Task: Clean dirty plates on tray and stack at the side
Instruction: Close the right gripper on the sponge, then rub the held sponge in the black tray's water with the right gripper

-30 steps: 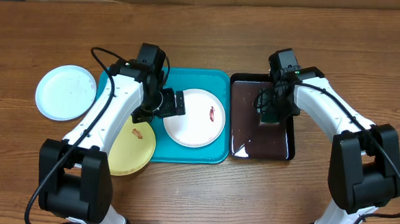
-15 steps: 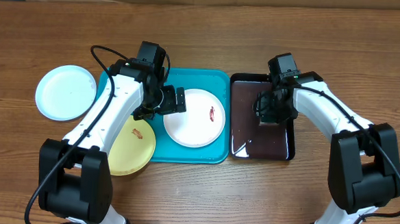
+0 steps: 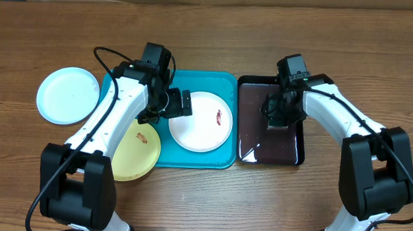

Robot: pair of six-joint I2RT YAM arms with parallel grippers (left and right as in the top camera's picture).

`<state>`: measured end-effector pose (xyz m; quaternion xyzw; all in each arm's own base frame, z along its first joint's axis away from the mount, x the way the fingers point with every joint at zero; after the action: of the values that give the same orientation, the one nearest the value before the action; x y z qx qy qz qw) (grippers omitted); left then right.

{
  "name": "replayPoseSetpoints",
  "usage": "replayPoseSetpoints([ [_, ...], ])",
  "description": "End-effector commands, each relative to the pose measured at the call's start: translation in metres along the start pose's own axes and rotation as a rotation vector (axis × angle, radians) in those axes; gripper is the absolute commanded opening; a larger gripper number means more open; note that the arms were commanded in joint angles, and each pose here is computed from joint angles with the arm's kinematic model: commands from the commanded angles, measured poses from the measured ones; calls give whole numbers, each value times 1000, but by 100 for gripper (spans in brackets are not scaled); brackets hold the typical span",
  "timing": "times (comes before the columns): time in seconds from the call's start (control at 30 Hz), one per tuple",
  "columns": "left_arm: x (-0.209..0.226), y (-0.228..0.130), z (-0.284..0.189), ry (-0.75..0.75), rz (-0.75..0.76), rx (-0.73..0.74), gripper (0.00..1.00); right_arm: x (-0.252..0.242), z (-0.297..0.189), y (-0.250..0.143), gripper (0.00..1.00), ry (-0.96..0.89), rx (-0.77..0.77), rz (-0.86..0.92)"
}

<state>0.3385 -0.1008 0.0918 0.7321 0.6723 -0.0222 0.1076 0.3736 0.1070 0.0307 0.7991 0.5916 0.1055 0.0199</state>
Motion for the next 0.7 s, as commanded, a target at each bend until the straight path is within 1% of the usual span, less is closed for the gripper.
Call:
replayPoseSetpoints([
  [0.0, -1, -1, -1, 5, 4, -2, 100, 0, 6, -4, 57, 3, 11, -4],
  [0.07, -1, -1, -1, 5, 4, -2, 100, 0, 8, -4, 57, 2, 13, -4],
  [0.3, -1, -1, -1, 5, 4, -2, 100, 0, 8, -4, 48, 1, 13, -4],
  [0.33, -1, -1, -1, 5, 4, -2, 100, 0, 8, -4, 49, 1, 14, -4],
  [0.43, -1, -1, -1, 5, 4, -2, 100, -2, 9, -6, 54, -3, 20, -4],
  [0.57, -1, -1, -1, 5, 4, -2, 100, -3, 13, -7, 53, 0, 15, -4],
  [0.6, -1, -1, -1, 5, 4, -2, 100, -3, 13, -7, 51, 1, 14, -4],
  [0.63, -1, -1, -1, 5, 4, -2, 100, -3, 13, -7, 45, 1, 14, -4],
  [0.67, -1, -1, -1, 5, 4, -2, 100, -3, 13, -7, 37, 1, 14, -4],
])
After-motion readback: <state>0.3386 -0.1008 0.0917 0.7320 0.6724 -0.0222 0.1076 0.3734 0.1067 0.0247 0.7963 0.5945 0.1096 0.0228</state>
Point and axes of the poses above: each gripper's point midway between its finger pads, its own z axis out along the fingers, its own x axis along the line the jaws close on, y = z × x, the point moved 1 cm from there along -z, back along the fingers, and after that the axes turned 15 degrees about z, right-handed, at the moved point
